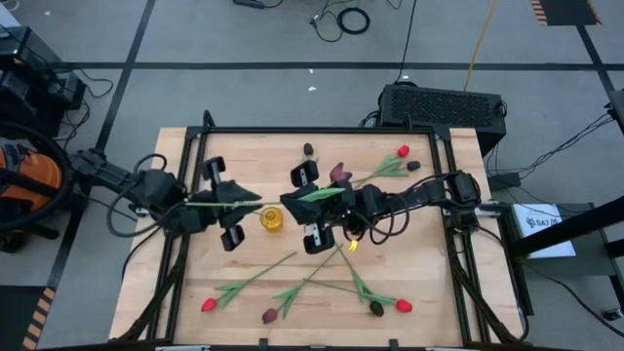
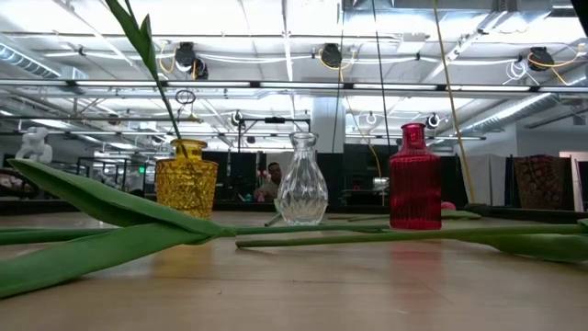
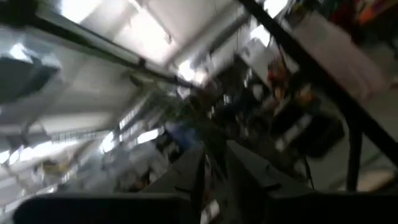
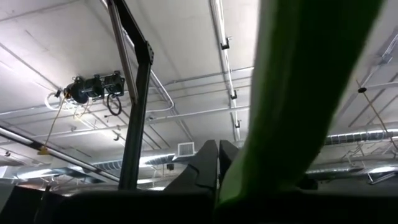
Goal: Sort flowers into vase by color
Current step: Put the top red tulip into the yellow vase
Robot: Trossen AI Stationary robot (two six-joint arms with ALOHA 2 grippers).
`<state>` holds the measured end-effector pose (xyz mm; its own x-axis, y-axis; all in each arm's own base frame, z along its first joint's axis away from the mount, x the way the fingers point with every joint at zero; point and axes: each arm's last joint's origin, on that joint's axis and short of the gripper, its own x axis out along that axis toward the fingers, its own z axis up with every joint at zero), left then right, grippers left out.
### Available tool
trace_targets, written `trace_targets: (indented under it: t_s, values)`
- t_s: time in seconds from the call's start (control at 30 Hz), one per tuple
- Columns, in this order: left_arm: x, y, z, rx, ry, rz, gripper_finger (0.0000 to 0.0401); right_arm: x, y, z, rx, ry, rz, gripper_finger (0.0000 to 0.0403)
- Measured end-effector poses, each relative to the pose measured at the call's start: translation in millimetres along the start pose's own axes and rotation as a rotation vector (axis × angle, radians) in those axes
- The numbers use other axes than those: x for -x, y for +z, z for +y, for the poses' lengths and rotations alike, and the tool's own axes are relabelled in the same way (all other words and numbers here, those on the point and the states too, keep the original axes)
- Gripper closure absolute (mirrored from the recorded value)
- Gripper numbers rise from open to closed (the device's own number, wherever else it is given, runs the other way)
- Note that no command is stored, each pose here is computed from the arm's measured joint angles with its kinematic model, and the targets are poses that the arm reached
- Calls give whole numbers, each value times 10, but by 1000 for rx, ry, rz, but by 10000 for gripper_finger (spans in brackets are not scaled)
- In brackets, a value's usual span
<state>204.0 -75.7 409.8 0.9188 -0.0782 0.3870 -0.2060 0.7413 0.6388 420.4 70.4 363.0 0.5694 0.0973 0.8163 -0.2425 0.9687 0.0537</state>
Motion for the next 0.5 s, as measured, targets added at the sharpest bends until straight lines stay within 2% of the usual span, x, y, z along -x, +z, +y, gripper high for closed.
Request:
trace_targets:
  t_s: [0.13,0.3,0.4,0.5]
  values:
    - [128,-27,11,46,0,178,283,-65,94,-45,1,-7,47,400]
    - [318,3,52,125,3,295,216,-184,291,-121,35,-38,197,401]
    - [471,40,116,171,63,378,186,-258,517,-118,80,-48,332,402]
    - [633,40,180,236,126,469,174,-300,880,-72,139,-46,477,402]
